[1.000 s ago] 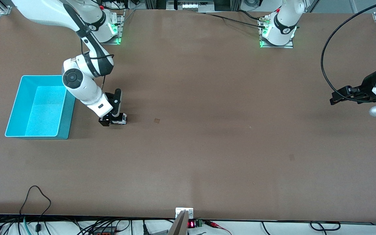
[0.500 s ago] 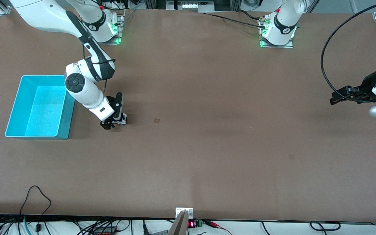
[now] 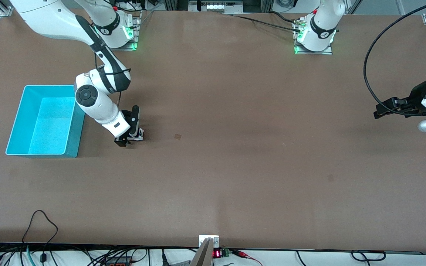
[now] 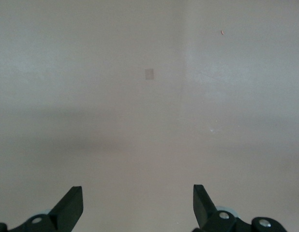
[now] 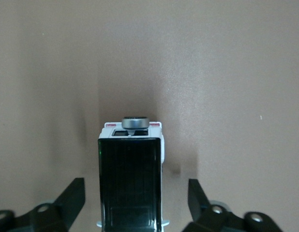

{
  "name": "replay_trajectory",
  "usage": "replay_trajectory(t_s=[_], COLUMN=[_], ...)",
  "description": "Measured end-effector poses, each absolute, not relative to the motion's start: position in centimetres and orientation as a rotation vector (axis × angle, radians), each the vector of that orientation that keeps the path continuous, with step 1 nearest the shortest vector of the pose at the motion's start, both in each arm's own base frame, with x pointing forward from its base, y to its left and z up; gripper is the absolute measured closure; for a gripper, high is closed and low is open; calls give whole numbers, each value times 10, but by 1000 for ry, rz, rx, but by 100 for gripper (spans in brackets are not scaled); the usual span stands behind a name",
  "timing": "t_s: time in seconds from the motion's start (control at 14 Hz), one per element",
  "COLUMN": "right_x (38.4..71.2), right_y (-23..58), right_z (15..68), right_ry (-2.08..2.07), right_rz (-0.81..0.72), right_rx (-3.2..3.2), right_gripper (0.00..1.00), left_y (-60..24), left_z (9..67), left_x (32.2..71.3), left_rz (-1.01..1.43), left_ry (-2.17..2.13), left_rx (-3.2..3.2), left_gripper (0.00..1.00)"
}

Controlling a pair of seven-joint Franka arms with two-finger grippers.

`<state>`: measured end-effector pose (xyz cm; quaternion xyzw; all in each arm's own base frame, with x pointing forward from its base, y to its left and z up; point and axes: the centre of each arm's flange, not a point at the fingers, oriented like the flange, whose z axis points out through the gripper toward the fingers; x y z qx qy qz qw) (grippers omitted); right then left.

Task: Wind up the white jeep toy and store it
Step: 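Lift the jeep with the right gripper and carry it over the bin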

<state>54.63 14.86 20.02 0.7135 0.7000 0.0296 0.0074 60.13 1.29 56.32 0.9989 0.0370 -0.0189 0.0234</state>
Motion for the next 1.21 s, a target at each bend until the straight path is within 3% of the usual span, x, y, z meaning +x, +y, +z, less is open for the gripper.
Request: replay_trajectory(t_s=[0.14,0.29,0.71,1.21], right_x=[548,548,557,562], right_y=[150,153,150,104], right_z=[200,201,216,348], right_ry=[2190,2195,2023,1364], right_rz=[97,98,127,115], right_rx=[2229,2223,2357,2668], right_gripper=[35,49,49,49], left_y=[13,13,13,13], left_z=[563,562,561,561], left_x=[601,602,602,603], left_rz=[-57,-57,-58,-45], left_ry=[115,115,116,116], left_rx=[3092,3092,3092,3092], left_gripper=[0,0,0,0])
